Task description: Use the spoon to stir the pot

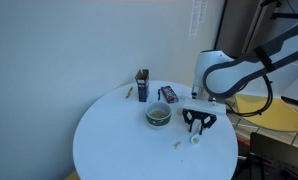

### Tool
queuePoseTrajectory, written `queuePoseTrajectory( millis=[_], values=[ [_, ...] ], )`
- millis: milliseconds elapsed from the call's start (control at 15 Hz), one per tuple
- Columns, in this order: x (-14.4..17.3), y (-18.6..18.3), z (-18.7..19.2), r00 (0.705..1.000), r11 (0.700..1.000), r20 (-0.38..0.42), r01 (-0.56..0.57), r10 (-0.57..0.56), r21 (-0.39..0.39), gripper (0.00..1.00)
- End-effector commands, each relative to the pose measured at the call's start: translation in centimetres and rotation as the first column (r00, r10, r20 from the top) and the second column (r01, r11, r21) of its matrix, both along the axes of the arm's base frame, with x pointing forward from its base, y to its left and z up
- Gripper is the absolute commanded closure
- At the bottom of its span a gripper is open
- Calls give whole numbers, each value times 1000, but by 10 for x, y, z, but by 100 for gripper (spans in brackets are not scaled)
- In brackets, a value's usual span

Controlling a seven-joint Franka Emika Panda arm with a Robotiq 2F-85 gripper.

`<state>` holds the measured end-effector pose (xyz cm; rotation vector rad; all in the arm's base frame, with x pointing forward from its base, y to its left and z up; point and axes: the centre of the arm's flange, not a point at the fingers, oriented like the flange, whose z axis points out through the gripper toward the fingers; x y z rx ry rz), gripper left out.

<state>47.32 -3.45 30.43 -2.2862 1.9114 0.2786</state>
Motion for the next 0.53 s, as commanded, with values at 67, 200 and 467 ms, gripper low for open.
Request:
queuePoseTrajectory(
  millis=[67,200,467],
  values=[
    [2,0,-2,1000,1000,13,0,0,26,95],
    [2,0,-2,1000,1000,12,1,-1,28,100],
    [0,-1,2,1000,1000,12,-5,5,30,96]
  ],
)
